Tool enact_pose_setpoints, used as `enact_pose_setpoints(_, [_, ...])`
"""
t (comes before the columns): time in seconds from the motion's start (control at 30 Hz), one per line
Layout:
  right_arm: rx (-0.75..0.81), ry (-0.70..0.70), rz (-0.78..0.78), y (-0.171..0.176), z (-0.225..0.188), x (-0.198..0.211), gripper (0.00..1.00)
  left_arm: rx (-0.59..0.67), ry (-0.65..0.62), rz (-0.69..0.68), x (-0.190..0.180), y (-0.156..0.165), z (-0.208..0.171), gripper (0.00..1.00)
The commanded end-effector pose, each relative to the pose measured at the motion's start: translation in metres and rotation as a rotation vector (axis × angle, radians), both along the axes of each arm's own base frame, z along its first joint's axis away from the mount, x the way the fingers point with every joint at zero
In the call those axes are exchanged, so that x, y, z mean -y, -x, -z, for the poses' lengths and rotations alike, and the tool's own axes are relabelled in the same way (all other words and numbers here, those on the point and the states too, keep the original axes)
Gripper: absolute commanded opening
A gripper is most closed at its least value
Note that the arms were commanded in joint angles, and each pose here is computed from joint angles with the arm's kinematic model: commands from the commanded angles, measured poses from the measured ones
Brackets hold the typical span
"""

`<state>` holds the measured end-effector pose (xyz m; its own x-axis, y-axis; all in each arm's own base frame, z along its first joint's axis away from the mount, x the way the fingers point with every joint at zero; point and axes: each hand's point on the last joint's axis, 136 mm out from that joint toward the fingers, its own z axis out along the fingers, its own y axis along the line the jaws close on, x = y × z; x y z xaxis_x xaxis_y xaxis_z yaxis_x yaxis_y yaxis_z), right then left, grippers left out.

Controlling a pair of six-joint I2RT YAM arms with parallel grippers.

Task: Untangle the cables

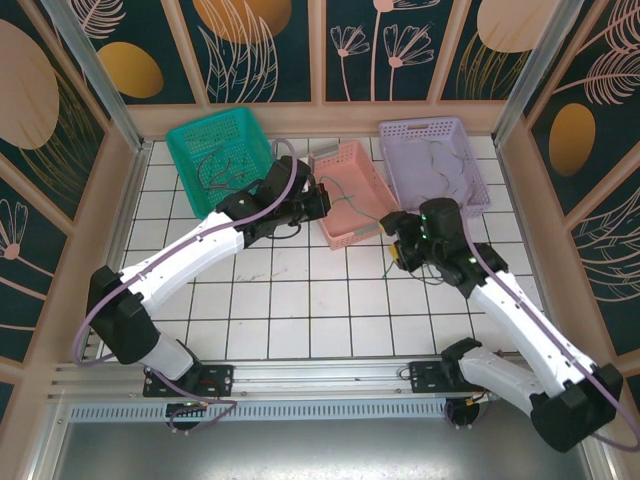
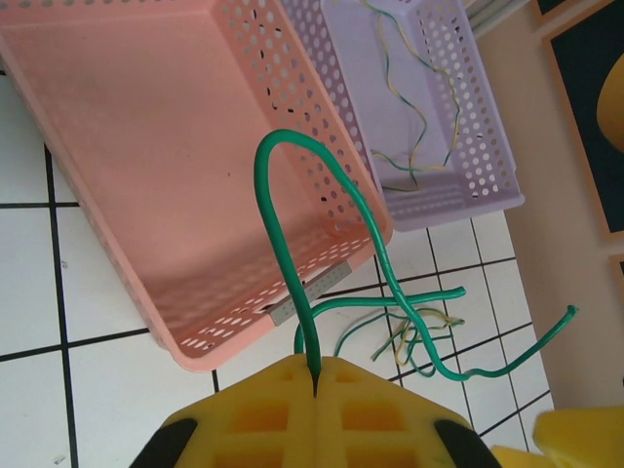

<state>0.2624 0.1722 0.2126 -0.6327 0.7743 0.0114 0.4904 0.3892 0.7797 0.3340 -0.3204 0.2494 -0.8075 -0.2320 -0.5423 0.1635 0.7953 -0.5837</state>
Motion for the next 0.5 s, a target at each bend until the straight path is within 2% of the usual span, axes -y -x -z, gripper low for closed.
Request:
enact_pose_setpoints(0.0, [0.083, 0.055, 0.023, -0.025, -0.013, -0.003, 0.63, 0.015, 0.011, 0.021, 0.005, -0.001, -0.009, 0.00])
enact_pose_setpoints(0.07, [0.083, 0.107, 0.017, -0.030, 0.000, -0.001, 0.60, 0.017, 0.017, 0.027, 0.005, -0.001, -0.011, 0.00])
enact_pose_setpoints(0.17, [0.109, 0.152, 0.027, -0.038, 0.007, 0.007, 0.49, 0.027, 0.030, 0.040, 0.007, 0.001, -0.017, 0.00])
enact_pose_setpoints(0.37, [0.189, 0.222, 0.030, -0.069, 0.000, 0.013, 0.10, 0.013, 0.062, 0.132, 0.018, 0.012, -0.015, 0.00])
enact_pose_setpoints(0.43, [0.210, 0.290, 0.036, -0.082, -0.007, 0.023, 0.00, 0.001, 0.061, 0.159, 0.020, 0.017, -0.010, 0.00])
enact_pose_setpoints(0.47, [0.224, 0.321, 0.032, -0.088, -0.013, 0.028, 0.00, -0.002, 0.061, 0.174, 0.020, 0.020, -0.008, 0.00])
